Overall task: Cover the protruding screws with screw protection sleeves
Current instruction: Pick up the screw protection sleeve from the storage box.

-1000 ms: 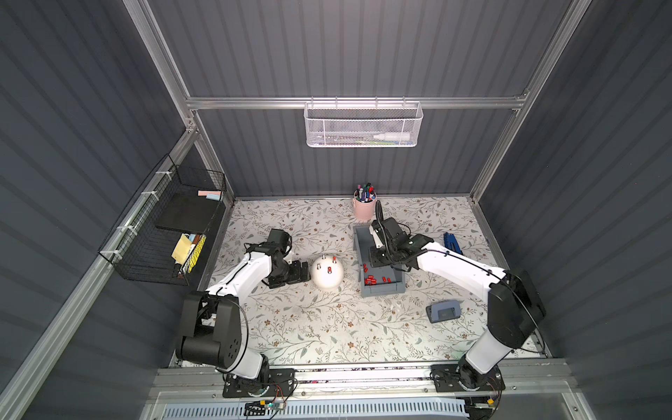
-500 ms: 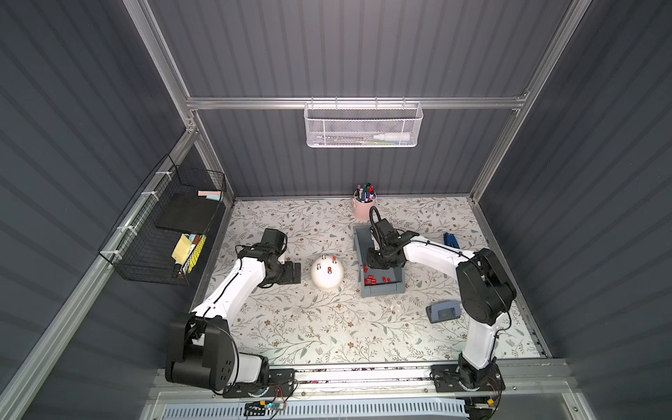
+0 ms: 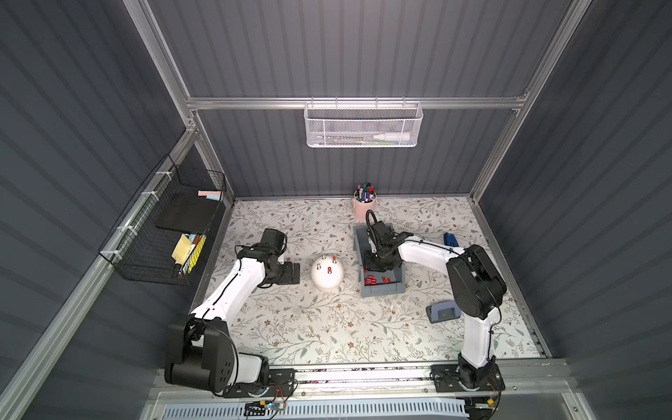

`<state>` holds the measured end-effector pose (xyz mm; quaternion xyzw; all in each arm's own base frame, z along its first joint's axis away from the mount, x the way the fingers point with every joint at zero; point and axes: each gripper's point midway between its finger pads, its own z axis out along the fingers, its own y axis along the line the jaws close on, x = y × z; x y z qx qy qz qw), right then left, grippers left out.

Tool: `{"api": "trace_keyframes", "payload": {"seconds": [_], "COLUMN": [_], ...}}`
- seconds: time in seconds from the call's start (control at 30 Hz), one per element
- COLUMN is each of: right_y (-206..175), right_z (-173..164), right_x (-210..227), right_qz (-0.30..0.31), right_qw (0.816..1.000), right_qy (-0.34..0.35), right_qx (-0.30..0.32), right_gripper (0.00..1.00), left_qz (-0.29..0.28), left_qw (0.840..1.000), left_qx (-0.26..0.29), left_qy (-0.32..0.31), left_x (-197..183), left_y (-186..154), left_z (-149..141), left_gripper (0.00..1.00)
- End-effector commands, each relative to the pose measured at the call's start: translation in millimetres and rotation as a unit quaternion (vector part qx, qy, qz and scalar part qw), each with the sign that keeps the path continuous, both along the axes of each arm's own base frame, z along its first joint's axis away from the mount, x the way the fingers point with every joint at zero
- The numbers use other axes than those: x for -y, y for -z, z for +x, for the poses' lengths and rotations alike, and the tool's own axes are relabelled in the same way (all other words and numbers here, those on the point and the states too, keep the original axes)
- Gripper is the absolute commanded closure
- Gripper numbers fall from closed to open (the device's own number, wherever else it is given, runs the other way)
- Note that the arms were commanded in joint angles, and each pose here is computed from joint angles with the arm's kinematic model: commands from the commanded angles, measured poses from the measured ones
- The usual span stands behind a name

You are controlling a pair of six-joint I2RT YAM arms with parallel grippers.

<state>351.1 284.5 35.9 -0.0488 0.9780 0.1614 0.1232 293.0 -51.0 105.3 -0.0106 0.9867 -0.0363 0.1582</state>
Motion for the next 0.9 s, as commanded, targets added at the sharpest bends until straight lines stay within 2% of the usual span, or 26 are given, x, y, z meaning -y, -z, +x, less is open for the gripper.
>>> {"api": "trace_keyframes", "payload": {"seconds": [0.0, 0.6, 0.87], "right_y": [-0.4, 9.4, 9.0], "right_z": [3.2, 0.8, 2.6], "right_x": [-8.4, -8.5, -7.1], "right_qz": [0.011, 0.005, -0.003], "right_qw": [1.000, 1.000, 1.000], "right_qy": [0.002, -0.007, -0.014], "right_qx": [-0.006, -0.017, -0.014], "right_gripper": [0.74, 0.78, 0.75], "left_qz": [0.009, -0.002, -0.001], "left_qw": [1.000, 1.000, 1.000], "left_qx": [0.000, -0.002, -0.002], "left_qy": [0.008, 0.005, 0.006], "left_x": [-2.0, 1.3, 1.2], "left_y": [-6.2, -4.7, -4.4], "left_z": [-6.3, -6.1, -6.1], "left_gripper": [0.01, 0.00, 0.00]}}
